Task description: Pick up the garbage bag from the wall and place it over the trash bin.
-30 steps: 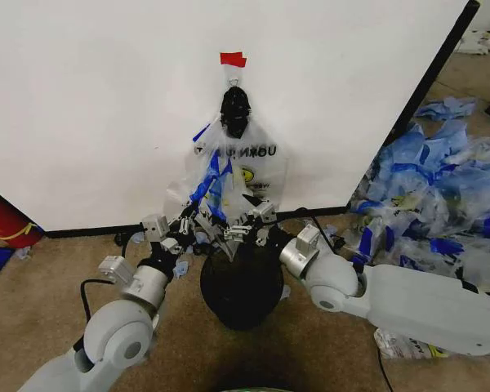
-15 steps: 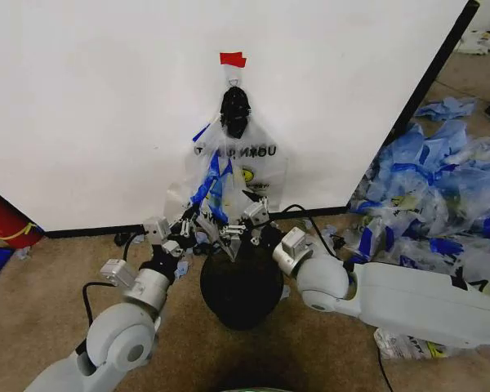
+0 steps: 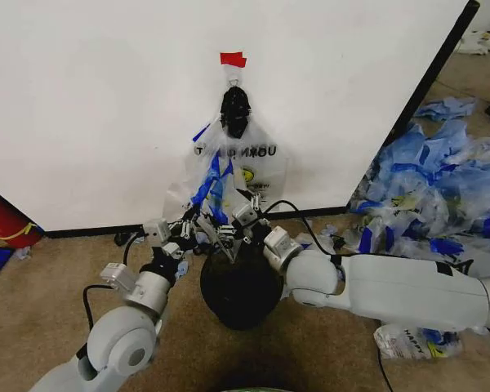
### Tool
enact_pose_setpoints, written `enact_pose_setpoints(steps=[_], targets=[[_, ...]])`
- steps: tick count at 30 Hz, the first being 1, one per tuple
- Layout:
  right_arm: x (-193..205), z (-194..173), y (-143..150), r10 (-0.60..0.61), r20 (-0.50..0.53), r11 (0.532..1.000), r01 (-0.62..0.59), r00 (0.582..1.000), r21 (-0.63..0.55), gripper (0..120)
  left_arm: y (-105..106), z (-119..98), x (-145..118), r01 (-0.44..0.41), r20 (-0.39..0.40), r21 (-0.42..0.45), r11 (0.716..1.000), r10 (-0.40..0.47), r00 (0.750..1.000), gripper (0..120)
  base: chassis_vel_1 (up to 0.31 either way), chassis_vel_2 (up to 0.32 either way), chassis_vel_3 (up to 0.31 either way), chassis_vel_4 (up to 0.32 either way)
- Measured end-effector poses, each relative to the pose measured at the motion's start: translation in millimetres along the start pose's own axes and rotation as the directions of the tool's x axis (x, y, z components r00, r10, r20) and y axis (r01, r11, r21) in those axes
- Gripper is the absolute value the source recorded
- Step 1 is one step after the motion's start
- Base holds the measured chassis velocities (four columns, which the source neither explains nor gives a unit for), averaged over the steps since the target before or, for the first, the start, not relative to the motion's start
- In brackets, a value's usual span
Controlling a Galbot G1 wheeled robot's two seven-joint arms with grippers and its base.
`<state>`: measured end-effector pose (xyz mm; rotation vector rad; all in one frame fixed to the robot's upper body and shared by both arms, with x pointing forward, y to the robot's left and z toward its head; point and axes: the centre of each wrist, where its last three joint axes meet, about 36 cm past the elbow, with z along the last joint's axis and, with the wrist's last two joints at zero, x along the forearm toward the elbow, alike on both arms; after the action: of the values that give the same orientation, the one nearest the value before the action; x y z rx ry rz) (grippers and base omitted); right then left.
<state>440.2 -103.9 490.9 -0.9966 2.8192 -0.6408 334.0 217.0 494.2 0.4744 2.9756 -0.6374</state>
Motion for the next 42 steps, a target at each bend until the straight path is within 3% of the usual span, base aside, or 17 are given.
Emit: enact_pose_setpoints(steps=[9, 13, 22, 27, 32, 40, 42], targets=[[0, 2, 7, 0.008, -0.035, 0.998, -0.006, 0.999, 0.055, 96, -2, 5, 1, 0.0, -0.001, 0.007, 1.0, 0.0, 1.0, 0, 0.0, 0.0, 0.0, 0.0], [-1, 1, 6, 0.016, -0.033, 0.997, -0.013, 0.999, 0.071, 90, -1, 7, 1, 0.003, -0.004, 0.004, 1.0, -0.003, 1.0, 0, 0.0, 0.0, 0.0, 0.0], [3, 5, 3, 0.038, -0.06, 0.994, -0.031, 0.997, 0.109, 61, 0, 9, 1, 0.002, -0.005, 0.004, 1.0, -0.002, 1.0, 0, 0.0, 0.0, 0.0, 0.0], [9, 9, 4, 0.037, -0.073, 0.994, -0.029, 0.997, 0.108, 39, -1, 9, 3, 0.002, -0.005, 0.005, 1.0, -0.002, 1.0, 0, 0.0, 0.0, 0.0, 0.0], [10, 9, 5, 0.037, -0.075, 0.994, -0.029, 0.997, 0.106, 28, -1, 10, 4, 0.003, -0.005, 0.004, 1.0, -0.003, 1.0, 0, 0.0, 0.0, 0.0, 0.0], [17, 12, 2, 0.047, -0.082, 0.995, -0.039, 0.995, 0.096, 0, -1, 10, 4, 0.005, -0.002, 0.003, 1.0, -0.004, 1.0, 0, 0.0, 0.0, 0.0, 0.0], [20, 13, 1, 0.053, -0.086, 0.995, -0.045, 0.995, 0.088, 0, -1, 10, 3, 0.004, -0.002, 0.002, 1.0, -0.004, 1.0, 0, 0.0, 0.0, 0.0, 0.0]])
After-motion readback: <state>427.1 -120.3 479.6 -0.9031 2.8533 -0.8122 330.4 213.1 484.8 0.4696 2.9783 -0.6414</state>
